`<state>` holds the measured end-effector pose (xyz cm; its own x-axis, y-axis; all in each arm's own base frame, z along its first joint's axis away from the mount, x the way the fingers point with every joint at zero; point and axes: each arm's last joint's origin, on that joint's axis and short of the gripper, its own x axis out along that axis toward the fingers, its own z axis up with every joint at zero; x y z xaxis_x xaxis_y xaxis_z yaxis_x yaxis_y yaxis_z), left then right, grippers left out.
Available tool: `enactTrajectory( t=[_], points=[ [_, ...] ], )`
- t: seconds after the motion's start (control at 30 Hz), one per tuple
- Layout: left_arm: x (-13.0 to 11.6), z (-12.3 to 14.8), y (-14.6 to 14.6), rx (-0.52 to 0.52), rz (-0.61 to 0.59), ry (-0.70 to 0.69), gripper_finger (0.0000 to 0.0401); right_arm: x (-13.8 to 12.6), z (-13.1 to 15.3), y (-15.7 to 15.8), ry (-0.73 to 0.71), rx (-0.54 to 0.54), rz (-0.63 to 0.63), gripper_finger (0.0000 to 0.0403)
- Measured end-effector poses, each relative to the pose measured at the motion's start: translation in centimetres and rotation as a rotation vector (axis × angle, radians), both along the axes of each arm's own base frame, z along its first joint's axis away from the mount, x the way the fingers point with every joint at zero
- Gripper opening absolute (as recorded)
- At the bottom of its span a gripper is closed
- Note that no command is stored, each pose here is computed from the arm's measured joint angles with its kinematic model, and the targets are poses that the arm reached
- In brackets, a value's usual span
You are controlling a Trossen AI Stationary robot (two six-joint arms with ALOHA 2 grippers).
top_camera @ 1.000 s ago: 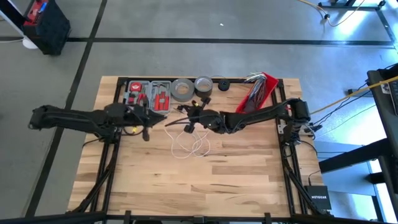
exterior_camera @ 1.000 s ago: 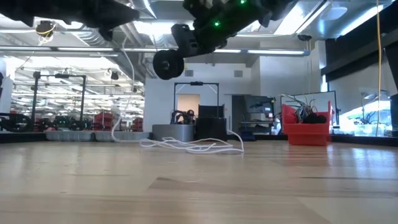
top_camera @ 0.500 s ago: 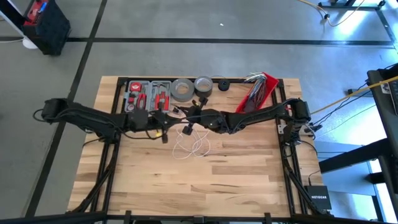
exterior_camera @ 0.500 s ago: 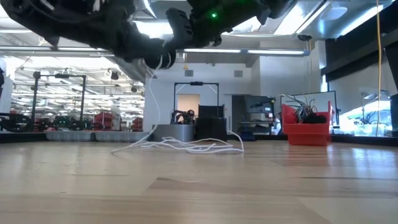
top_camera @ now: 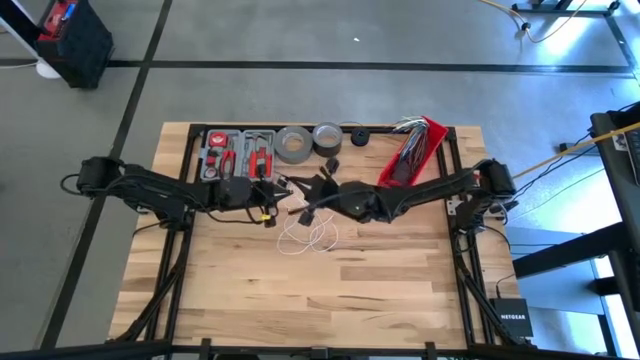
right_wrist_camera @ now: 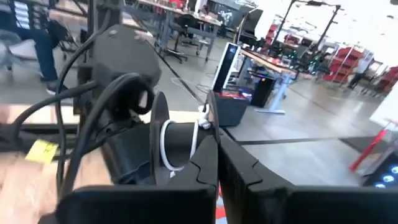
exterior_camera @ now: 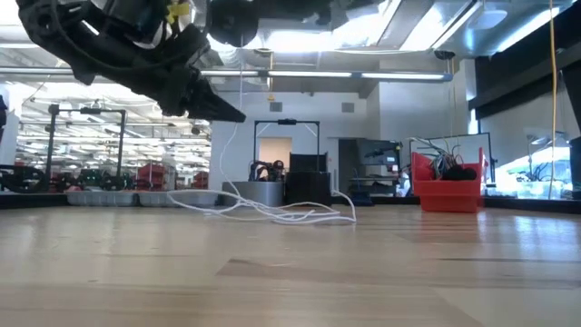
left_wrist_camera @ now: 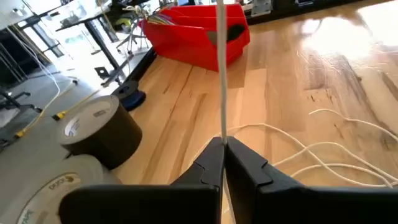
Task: Coil cords
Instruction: Coil the white wire on the black spool
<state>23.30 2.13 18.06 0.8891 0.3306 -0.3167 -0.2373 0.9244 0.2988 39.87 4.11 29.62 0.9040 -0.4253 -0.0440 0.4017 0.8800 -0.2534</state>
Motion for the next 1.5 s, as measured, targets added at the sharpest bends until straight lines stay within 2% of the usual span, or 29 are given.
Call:
enactTrajectory(
  t=[0.23, 0.4, 0.7, 1.2, 1.33, 1.5],
  points=[
    [-0.3, -0.4, 0.7, 0.079, 0.048, 0.080, 0.0003, -0.9, 0.2, 1.5, 0.083, -0.117, -0.104, 0.0004],
    [-0.4, -0.7, 1.1, 0.107, 0.057, 0.134, 0.0003, -1.3, 0.6, 1.8, 0.093, -0.121, -0.095, 0.0004],
    [-0.5, -0.9, 1.0, 0.117, 0.048, 0.153, 0.0003, -2.2, 1.6, 3.2, 0.078, -0.125, -0.074, 0.0005],
    [-0.7, -1.4, 1.1, 0.124, 0.046, 0.203, 0.0003, -3.1, 1.8, 6.3, 0.104, -0.204, -0.083, 0.0004],
    [-0.9, -1.2, 1.1, 0.138, 0.041, 0.206, 0.0003, -3.4, 1.9, 6.2, 0.132, -0.219, -0.071, 0.0004],
    [-2.2, 0.9, 1.0, 0.110, 0.081, 0.118, 0.0003, -3.7, 2.7, 4.3, 0.163, -0.209, -0.111, 0.0003]
  ],
)
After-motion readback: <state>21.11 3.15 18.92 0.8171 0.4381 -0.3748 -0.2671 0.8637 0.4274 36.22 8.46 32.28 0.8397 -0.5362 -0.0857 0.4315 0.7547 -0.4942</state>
